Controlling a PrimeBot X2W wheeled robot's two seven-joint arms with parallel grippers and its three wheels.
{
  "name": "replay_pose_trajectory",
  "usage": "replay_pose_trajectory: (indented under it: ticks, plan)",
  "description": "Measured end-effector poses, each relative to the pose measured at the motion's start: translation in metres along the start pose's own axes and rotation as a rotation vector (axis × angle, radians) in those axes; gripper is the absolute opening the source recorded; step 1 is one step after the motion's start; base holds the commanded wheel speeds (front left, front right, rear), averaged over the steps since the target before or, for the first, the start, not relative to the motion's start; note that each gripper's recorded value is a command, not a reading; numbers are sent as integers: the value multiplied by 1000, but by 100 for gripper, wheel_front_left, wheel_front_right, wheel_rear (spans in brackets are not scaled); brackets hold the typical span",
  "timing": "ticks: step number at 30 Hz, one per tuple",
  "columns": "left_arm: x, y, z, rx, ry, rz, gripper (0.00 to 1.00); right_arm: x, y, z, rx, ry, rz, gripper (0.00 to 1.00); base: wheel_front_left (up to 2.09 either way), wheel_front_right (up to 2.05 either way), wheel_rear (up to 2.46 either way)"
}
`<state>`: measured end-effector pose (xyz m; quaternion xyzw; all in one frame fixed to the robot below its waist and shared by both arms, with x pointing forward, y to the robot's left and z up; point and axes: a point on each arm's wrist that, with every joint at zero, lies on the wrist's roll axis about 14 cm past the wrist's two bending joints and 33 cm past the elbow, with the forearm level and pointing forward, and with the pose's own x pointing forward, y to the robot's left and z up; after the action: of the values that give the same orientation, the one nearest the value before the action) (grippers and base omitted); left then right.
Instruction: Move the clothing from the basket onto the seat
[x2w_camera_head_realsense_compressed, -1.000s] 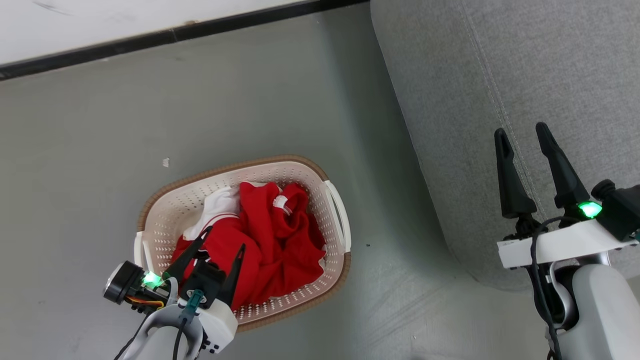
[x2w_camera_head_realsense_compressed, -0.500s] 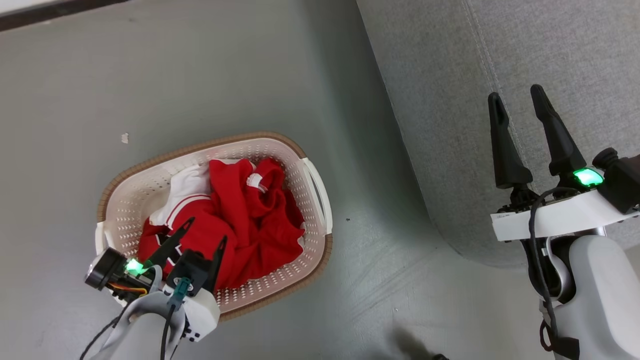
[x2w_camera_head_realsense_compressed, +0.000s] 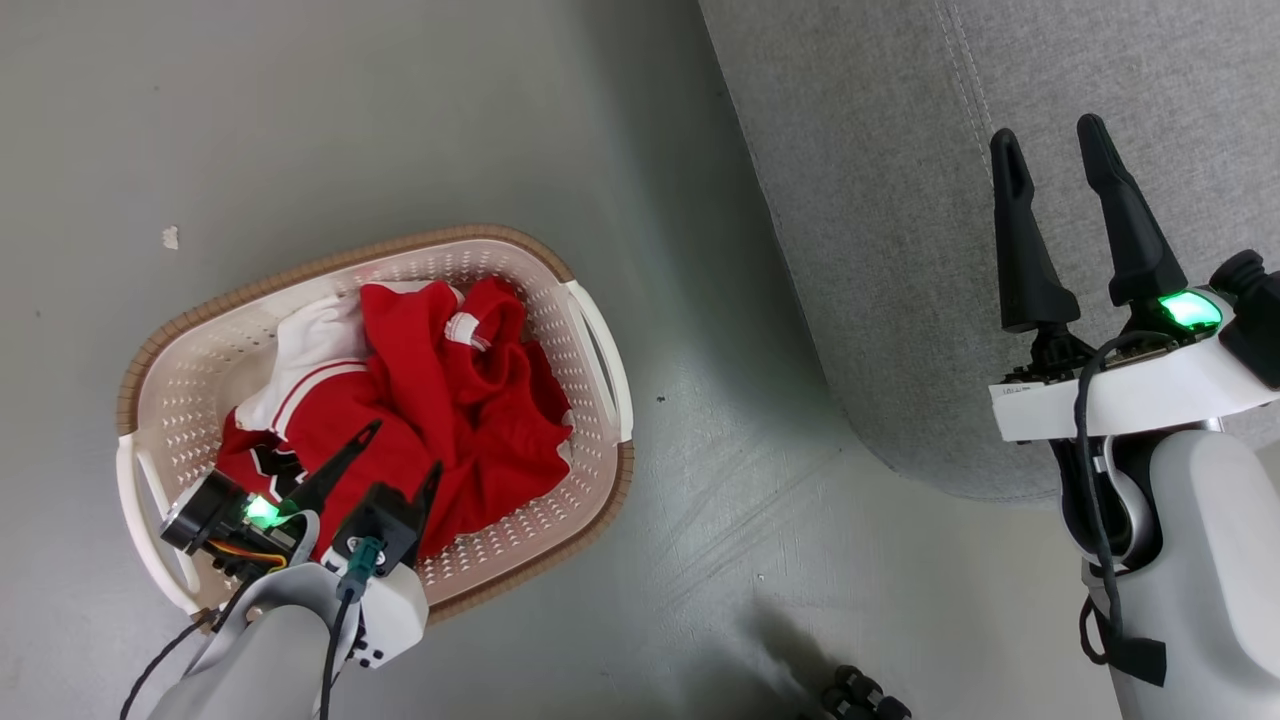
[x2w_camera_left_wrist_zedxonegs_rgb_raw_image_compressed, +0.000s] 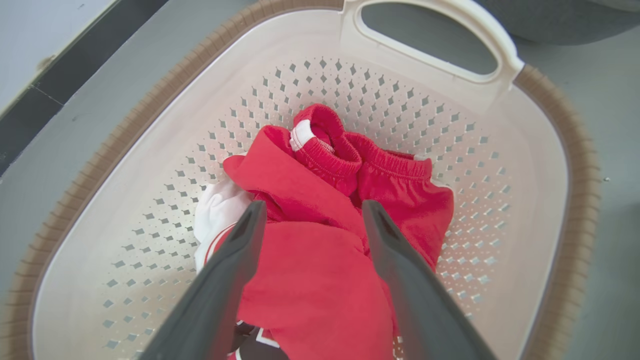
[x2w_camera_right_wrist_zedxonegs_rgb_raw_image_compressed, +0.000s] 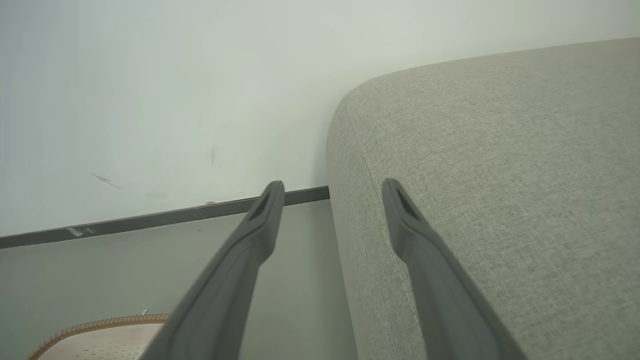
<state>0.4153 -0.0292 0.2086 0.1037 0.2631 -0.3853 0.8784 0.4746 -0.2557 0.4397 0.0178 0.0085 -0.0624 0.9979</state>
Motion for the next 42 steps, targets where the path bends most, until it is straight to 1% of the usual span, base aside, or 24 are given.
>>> replay_pose_trajectory:
  ticks: [11,15,21,29,30,31,32,33,34,35,36,42]
  plan:
    - [11,-6,-33,4,75,-38,100,9,-5,-11,-19,16,-7,100,0,0,0]
    - [13,1,-46,15,108,-18,100,13,-5,-13,-20,16,-6,100,0,0,0]
    - [18,23,-58,42,141,45,100,15,-6,-19,-24,28,-7,100,0,0,0]
    - [20,28,-64,58,165,76,100,21,-5,-19,-22,19,-3,100,0,0,0]
    - [20,28,-64,61,165,80,95,21,-5,-19,-21,19,-3,100,0,0,0]
    - [21,29,-64,62,166,82,87,21,-5,-19,-21,19,-3,100,0,0,0]
    - [21,30,-64,65,168,85,69,21,-5,-19,-21,19,-2,100,0,0,0]
    - [21,32,-65,68,170,92,53,21,-5,-19,-21,20,-2,100,0,0,0]
    - [21,32,-65,69,171,93,34,21,-5,-19,-20,19,-2,100,0,0,0]
    - [21,33,-65,69,173,94,10,22,-5,-19,-20,18,-1,100,0,0,0]
    - [21,32,-66,69,175,93,0,22,-5,-19,-20,17,-1,100,0,0,0]
    - [23,31,-60,62,166,94,0,22,-7,-18,-19,15,-7,100,0,0,0]
